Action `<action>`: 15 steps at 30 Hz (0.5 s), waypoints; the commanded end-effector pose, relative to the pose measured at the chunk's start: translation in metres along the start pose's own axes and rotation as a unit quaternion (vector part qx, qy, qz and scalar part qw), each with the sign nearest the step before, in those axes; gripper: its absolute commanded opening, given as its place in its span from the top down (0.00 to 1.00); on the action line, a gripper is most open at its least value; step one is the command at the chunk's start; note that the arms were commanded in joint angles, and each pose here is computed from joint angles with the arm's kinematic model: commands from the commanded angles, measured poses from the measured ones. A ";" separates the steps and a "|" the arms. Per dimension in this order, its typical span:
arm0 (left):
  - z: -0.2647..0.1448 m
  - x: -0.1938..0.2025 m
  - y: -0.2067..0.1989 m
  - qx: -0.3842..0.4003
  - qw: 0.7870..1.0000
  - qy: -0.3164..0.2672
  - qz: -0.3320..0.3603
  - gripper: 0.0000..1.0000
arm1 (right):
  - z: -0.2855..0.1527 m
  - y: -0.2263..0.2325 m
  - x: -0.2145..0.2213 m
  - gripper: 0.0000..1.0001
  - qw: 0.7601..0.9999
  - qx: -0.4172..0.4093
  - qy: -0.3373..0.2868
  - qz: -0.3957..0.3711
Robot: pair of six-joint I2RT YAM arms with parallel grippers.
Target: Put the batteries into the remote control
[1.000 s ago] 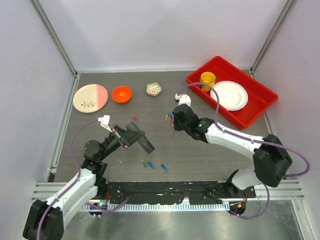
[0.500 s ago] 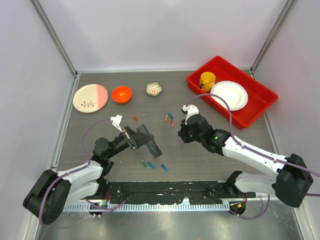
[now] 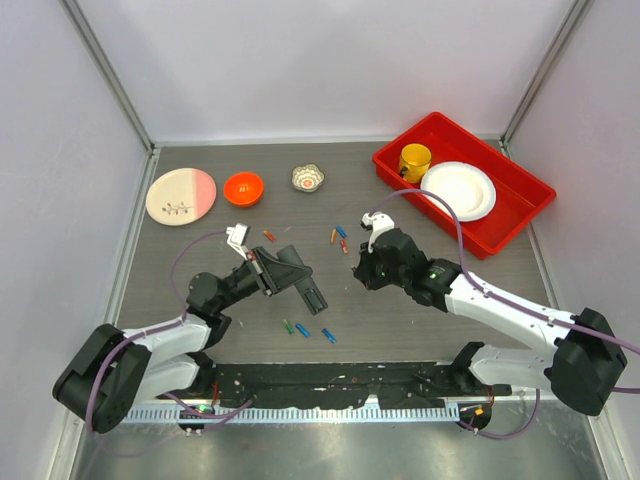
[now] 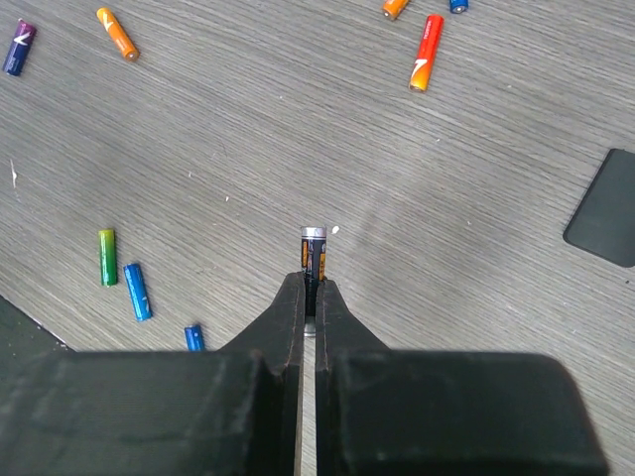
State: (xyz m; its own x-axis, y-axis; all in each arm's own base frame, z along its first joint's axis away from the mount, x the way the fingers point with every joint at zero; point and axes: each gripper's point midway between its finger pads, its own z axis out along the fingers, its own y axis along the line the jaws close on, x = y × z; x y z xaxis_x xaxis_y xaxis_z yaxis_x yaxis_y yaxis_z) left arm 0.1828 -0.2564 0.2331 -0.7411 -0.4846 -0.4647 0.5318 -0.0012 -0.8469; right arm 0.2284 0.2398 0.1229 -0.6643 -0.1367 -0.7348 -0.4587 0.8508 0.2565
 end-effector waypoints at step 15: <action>-0.013 -0.014 -0.014 0.000 0.997 -0.057 0.056 1.00 | 0.044 -0.064 -0.027 0.99 0.946 0.263 -0.043 0.182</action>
State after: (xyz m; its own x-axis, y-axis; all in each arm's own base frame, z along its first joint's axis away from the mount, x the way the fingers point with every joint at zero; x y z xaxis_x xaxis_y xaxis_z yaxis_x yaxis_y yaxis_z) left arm 0.1792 -0.2452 0.2364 -0.6904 -0.5369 -0.4848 0.5617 0.0245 -0.8270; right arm 0.2874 0.2184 0.0976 -0.7032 -0.0565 -0.7087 -0.1337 0.9896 0.0537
